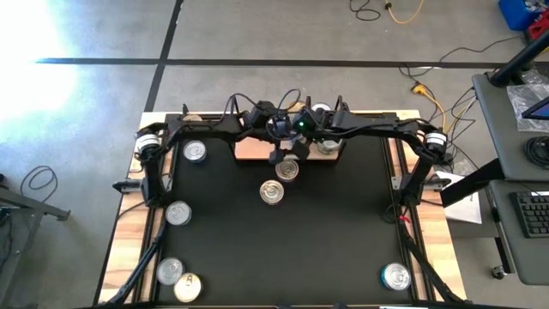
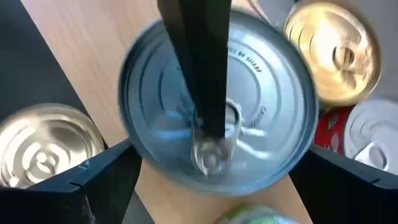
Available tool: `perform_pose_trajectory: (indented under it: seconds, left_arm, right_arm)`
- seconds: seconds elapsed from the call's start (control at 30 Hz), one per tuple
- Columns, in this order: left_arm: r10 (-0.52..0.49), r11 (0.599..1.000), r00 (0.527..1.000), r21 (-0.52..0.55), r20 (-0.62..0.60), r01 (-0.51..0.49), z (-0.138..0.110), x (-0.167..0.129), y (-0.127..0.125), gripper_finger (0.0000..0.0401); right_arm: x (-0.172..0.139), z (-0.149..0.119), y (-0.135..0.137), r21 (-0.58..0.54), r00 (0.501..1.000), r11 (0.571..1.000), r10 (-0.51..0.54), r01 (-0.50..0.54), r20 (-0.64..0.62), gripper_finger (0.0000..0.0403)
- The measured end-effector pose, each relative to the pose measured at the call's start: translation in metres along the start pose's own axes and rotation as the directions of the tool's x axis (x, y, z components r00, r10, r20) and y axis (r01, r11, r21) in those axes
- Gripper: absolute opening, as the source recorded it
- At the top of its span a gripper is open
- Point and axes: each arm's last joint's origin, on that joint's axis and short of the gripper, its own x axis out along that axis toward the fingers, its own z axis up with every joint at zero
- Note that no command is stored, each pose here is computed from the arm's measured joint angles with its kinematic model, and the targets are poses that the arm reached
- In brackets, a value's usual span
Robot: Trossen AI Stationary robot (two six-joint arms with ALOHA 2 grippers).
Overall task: Stack canned seafood by type on shelf
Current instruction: Stack the yellow-blue tuna can on top of the other yellow-blue tuna can on the shelf
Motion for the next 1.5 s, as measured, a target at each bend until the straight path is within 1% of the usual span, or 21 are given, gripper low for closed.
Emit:
perform_pose_trajectory:
  seconds: [0.1,0.2,0.33,0.5,0.6,0.73,0.77,0.83,0.9,0.97,1.07,1.13,1.17,1.23,1.3,1.37,1.43,1.5]
  left_arm:
    - [-0.003,1.000,1.000,0.021,0.016,0.003,0.004,-0.004,0.001,0.0367]
    - [-0.006,1.000,1.000,0.010,0.004,0.006,0.002,-0.005,0.002,0.0367]
    - [-0.032,0.999,0.999,-0.004,-0.004,0.032,0.001,-0.005,0.001,0.0367]
    - [-0.031,0.999,1.000,-0.018,-0.005,0.031,0.001,-0.006,0.001,0.0367]
    - [-0.021,0.998,1.000,-0.052,-0.010,0.020,0.004,-0.016,0.005,0.0366]
    - [0.019,0.998,0.999,-0.062,0.027,-0.017,0.021,-0.042,0.011,0.0366]
    - [0.036,0.997,0.999,-0.069,0.027,-0.034,0.024,-0.048,0.012,0.0366]
    - [0.103,0.991,0.995,-0.090,0.011,-0.101,0.027,-0.057,0.017,0.0366]
    - [0.172,0.977,0.984,-0.122,-0.042,-0.176,0.024,-0.064,0.023,0.0366]
    - [0.212,0.960,0.971,-0.162,-0.111,-0.228,0.015,-0.067,0.029,0.0366]
    - [0.283,0.918,0.936,-0.225,-0.208,-0.328,0.001,-0.067,0.038,0.0365]
    - [0.351,0.880,0.900,-0.238,-0.261,-0.412,-0.005,-0.066,0.043,0.0359]
    - [0.371,0.867,0.882,-0.232,-0.291,-0.441,-0.007,-0.066,0.045,0.0353]
    - [0.390,0.857,0.857,-0.207,-0.335,-0.471,-0.007,-0.064,0.049,0.0330]
    - [0.391,0.855,0.840,-0.191,-0.376,-0.483,-0.004,-0.064,0.050,0.0289]
    - [0.377,0.860,0.834,-0.184,-0.403,-0.477,-0.001,-0.059,0.050,0.0231]
    - [0.356,0.861,0.825,-0.189,-0.438,-0.472,-0.002,-0.055,0.050,0.0160]
    - [0.352,0.854,0.820,-0.204,-0.451,-0.479,-0.003,-0.050,0.053,0.0083]
  right_arm:
    - [0.001,-0.001,-0.006,0.019,1.000,1.000,-0.009,0.009,-0.009,0.0368]
    - [0.006,-0.004,-0.011,0.060,0.999,0.998,-0.021,0.024,-0.043,0.0368]
    - [0.008,-0.007,-0.011,0.058,0.998,0.998,-0.021,0.025,-0.060,0.0368]
    - [0.003,-0.010,-0.009,0.052,0.996,0.998,-0.017,0.021,-0.087,0.0368]
    - [-0.006,-0.008,-0.010,0.054,0.997,0.998,-0.009,0.013,-0.075,0.0368]
    - [-0.020,0.001,-0.011,0.063,1.000,0.998,-0.002,0.003,-0.016,0.0368]
    - [-0.023,0.003,-0.011,0.058,1.000,0.998,0.001,-0.001,-0.004,0.0368]
    - [-0.030,0.007,-0.011,0.044,1.000,0.999,0.004,-0.004,0.018,0.0368]
    - [-0.037,0.010,-0.009,0.037,0.999,0.999,0.010,-0.011,0.036,0.0368]
    - [-0.048,0.013,-0.009,0.040,0.997,0.999,0.017,-0.020,0.069,0.0368]
    - [-0.071,0.015,-0.004,0.056,0.991,0.998,0.034,-0.041,0.130,0.0368]
    - [-0.088,0.014,0.001,0.073,0.984,0.996,0.045,-0.058,0.173,0.0368]
    - [-0.096,0.013,0.004,0.088,0.980,0.994,0.048,-0.066,0.193,0.0368]
    - [-0.112,0.010,0.010,0.116,0.972,0.990,0.047,-0.075,0.231,0.0368]
    - [-0.127,0.008,0.017,0.136,0.962,0.987,0.043,-0.082,0.268,0.0368]
    - [-0.140,0.005,0.022,0.158,0.953,0.983,0.040,-0.091,0.300,0.0368]
    - [-0.148,0.002,0.028,0.172,0.946,0.978,0.055,-0.115,0.319,0.0368]
    - [-0.154,0.000,0.033,0.184,0.941,0.973,0.074,-0.141,0.330,0.0368]
